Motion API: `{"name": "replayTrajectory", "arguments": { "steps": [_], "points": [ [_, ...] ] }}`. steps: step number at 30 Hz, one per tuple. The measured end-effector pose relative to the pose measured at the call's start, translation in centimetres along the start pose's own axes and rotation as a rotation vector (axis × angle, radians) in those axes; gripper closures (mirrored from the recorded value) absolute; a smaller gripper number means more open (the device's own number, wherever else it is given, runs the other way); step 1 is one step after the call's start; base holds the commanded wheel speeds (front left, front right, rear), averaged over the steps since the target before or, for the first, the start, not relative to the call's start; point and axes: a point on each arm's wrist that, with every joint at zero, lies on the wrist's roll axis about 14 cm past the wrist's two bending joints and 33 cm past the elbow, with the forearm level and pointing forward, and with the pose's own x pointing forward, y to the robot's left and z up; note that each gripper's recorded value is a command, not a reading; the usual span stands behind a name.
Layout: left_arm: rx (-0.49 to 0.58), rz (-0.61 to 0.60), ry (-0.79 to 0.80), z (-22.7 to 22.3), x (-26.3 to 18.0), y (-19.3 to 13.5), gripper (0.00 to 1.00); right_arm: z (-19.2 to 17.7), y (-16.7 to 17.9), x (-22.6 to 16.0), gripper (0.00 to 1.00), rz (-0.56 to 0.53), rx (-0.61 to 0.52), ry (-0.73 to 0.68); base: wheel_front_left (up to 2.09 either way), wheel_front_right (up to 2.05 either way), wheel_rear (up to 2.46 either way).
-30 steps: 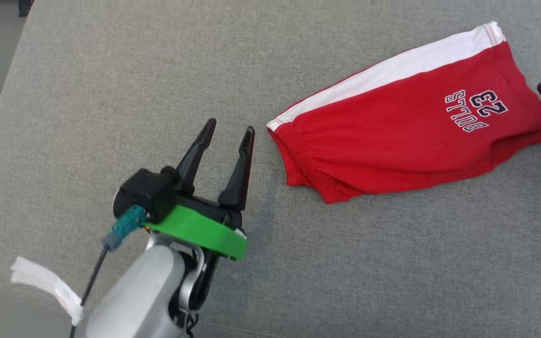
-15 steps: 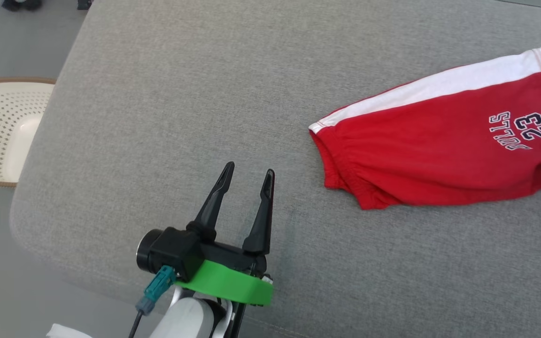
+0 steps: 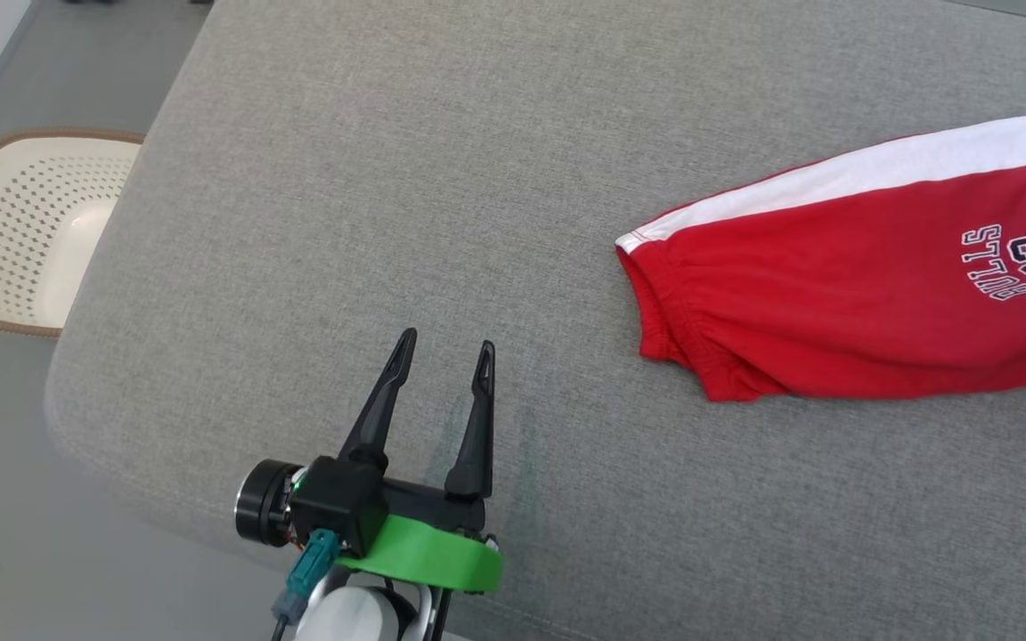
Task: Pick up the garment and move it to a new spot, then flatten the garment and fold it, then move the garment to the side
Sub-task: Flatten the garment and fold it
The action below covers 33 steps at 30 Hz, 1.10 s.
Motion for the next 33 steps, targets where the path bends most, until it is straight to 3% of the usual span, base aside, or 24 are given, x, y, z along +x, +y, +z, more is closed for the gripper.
{"name": "replayTrajectory", "arguments": {
  "steps": [4,10,14,18,26,33],
  "points": [
    [-0.002,-0.021,0.006,-0.3,0.0,-0.5,0.0,-0.2,-0.9,-1.7,1.0,-0.026,0.037,-0.033,0.0,0.0,0.0],
    [-0.026,-0.095,0.025,-1.2,0.5,-2.3,0.0,-1.2,-5.8,-6.1,1.0,-0.15,0.072,-0.051,0.0,0.0,0.0],
    [-0.034,-0.153,0.032,-1.6,0.9,-3.9,0.0,-1.3,-9.9,-9.9,1.0,-0.255,0.043,-0.065,0.0,0.0,0.0],
    [-0.044,-0.201,0.04,-1.9,1.2,-5.2,0.0,-0.6,-11.3,-12.2,1.0,-0.297,0.019,-0.096,0.0,0.0,0.0],
    [-0.052,-0.266,0.043,-1.9,0.4,-7.2,0.0,3.2,-8.4,-13.3,1.0,-0.244,-0.049,-0.203,0.0,0.0,0.0],
    [-0.069,-0.27,0.035,-1.4,-0.4,-7.4,0.0,6.8,-2.0,-11.9,1.0,-0.111,-0.091,-0.294,0.0,0.0,0.0]
  ]
}}
